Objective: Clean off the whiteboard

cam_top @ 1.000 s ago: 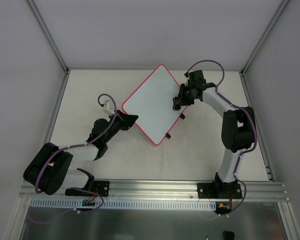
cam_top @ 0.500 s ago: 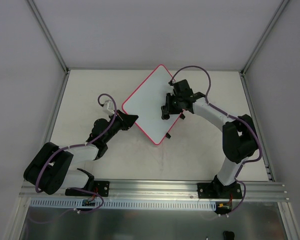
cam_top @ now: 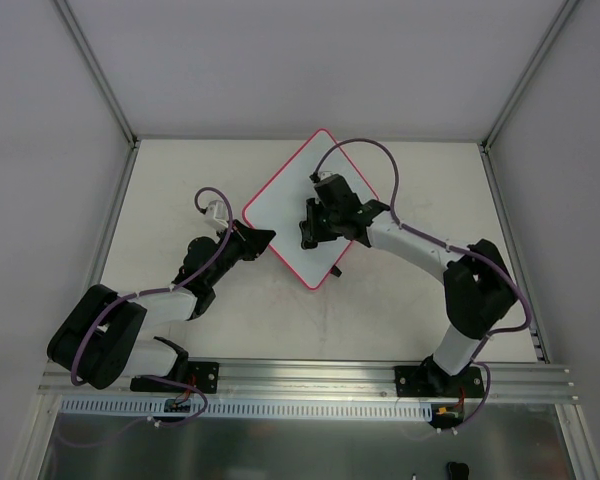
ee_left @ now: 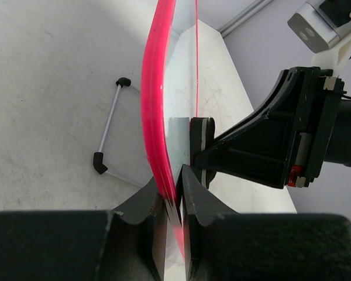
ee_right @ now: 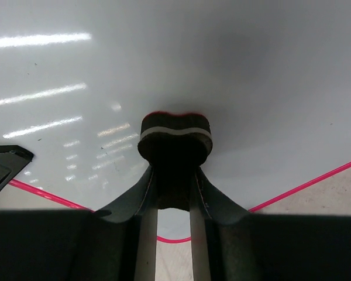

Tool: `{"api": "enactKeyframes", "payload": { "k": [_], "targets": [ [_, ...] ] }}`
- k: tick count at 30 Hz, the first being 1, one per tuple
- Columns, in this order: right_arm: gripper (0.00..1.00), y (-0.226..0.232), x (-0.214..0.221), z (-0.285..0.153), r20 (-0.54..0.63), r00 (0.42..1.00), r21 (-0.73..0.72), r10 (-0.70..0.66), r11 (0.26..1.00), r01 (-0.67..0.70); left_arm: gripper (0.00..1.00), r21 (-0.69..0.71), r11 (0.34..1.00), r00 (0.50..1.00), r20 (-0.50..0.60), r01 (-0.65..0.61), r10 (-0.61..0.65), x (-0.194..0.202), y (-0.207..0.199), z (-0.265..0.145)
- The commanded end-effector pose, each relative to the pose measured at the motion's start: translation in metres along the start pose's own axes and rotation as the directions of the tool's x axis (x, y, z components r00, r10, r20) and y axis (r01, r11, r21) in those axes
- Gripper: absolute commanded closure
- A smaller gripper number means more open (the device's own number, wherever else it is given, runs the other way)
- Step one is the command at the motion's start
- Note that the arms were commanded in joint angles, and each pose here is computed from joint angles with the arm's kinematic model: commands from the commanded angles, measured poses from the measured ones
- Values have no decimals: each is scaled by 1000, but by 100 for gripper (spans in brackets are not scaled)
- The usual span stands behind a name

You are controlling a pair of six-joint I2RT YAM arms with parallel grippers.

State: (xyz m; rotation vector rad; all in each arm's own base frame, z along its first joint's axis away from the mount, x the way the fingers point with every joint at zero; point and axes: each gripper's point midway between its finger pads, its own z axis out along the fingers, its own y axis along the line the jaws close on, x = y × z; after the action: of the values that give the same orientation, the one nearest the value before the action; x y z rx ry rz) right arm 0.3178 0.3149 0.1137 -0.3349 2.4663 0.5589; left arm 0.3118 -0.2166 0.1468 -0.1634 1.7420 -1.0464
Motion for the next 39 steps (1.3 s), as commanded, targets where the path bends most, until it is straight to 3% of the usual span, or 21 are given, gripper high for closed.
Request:
{"api": "enactKeyframes", "payload": {
  "k": [1,11,19,28,39],
  "targets": [
    [100,42,35,8,-71,997,-116,24,993,-32,100,43,996,997,-18,-79,80,3,-8,2],
    [100,33,92,6,-175,973,-120,149,978,-171,100,44,996,997,-15,-81,81,3,-8,2],
    [100,0,127,7,-211,945,0,250,967,-256,100,42,996,997,-14,-79,80,4,-7,0],
    [100,-25,115,8,-176,911,53,373,928,-369,100,42,996,997,-7,-82,82,2,-7,-1],
    [100,-66,91,0,-123,920,314,373,893,-321,100,44,996,997,-5,-82,82,2,-8,-1]
  ]
}}
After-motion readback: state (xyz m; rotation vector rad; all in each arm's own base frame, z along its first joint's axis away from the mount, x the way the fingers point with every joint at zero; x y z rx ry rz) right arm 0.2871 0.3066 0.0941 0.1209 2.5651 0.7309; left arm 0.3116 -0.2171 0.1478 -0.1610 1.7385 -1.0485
